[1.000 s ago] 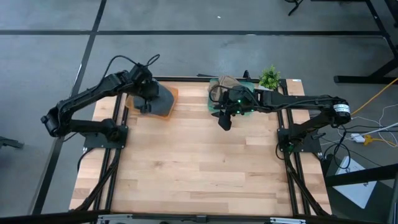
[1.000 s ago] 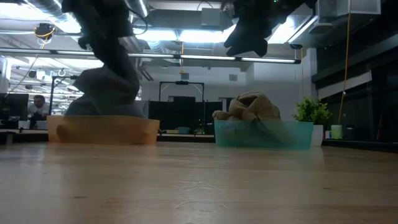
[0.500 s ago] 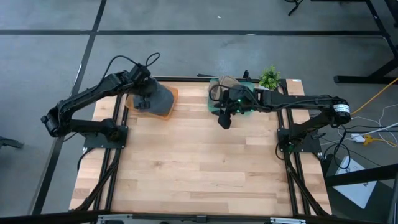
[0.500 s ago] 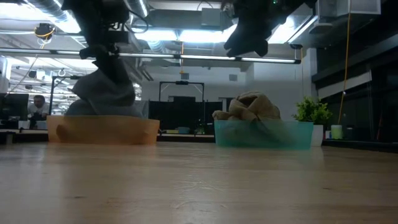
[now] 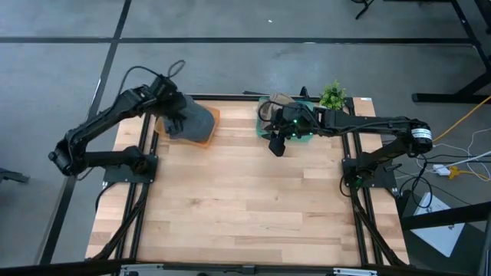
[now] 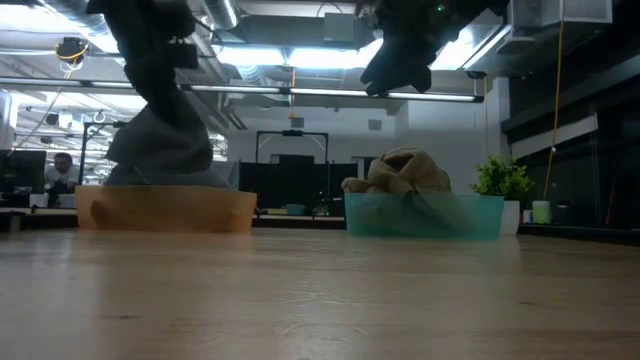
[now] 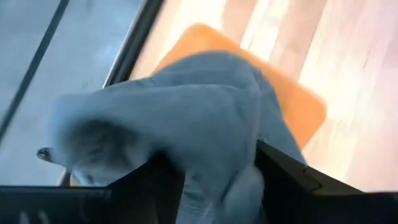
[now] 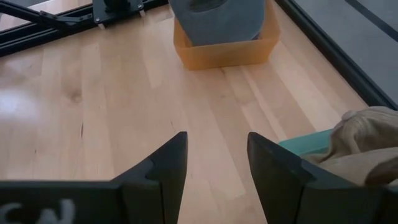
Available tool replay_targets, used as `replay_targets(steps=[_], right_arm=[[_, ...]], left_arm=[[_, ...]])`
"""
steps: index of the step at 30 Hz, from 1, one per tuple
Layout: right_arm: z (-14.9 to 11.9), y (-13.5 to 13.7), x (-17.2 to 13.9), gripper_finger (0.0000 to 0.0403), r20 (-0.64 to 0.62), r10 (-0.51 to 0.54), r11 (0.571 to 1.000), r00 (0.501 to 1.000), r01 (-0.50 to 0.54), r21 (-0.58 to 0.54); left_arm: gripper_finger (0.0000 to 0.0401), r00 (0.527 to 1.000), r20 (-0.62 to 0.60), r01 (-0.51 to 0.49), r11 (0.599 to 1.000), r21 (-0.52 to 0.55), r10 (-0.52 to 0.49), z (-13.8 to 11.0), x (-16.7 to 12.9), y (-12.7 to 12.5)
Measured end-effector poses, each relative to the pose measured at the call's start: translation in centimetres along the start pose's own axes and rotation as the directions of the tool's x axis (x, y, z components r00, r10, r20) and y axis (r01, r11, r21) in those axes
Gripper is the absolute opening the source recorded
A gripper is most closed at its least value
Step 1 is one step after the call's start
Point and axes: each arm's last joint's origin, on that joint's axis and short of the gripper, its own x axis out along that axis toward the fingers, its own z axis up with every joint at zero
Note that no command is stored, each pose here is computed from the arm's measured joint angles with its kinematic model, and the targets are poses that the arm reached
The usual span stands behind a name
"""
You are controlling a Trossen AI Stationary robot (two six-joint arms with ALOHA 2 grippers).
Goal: Pick & Place hat
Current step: Put the gray cap into the orange bin
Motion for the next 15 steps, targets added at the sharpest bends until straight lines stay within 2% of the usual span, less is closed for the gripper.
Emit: replay_targets(steps=[4, 9, 12, 15], right_arm=[[0.0, 0.0, 0.0, 0.0165, 0.000, 0.000, 1.000, 1.000, 0.000, -0.012], [0.0, 0.0, 0.0, 0.0165, 0.000, 0.001, 1.000, 1.000, -0.001, -0.017], [0.0, 0.0, 0.0, 0.0165, 0.000, 0.001, 1.000, 1.000, -0.001, -0.017], [0.0, 0.0, 0.0, 0.0165, -0.002, 0.000, 1.000, 1.000, 0.000, -0.017]], left_arm=[[0.0187, 0.995, 0.101, 0.010, 0.989, -0.147, 0.005, -0.7, -1.7, 0.6], [0.0188, 0.970, 0.223, -0.026, 0.951, -0.307, 0.098, -1.2, -4.0, 0.7], [0.0185, 0.934, 0.320, -0.011, 0.911, -0.412, 0.156, -1.2, -5.5, 0.6], [0.0184, 0.883, 0.422, 0.049, 0.852, -0.522, 0.208, -1.1, -6.9, 0.4]])
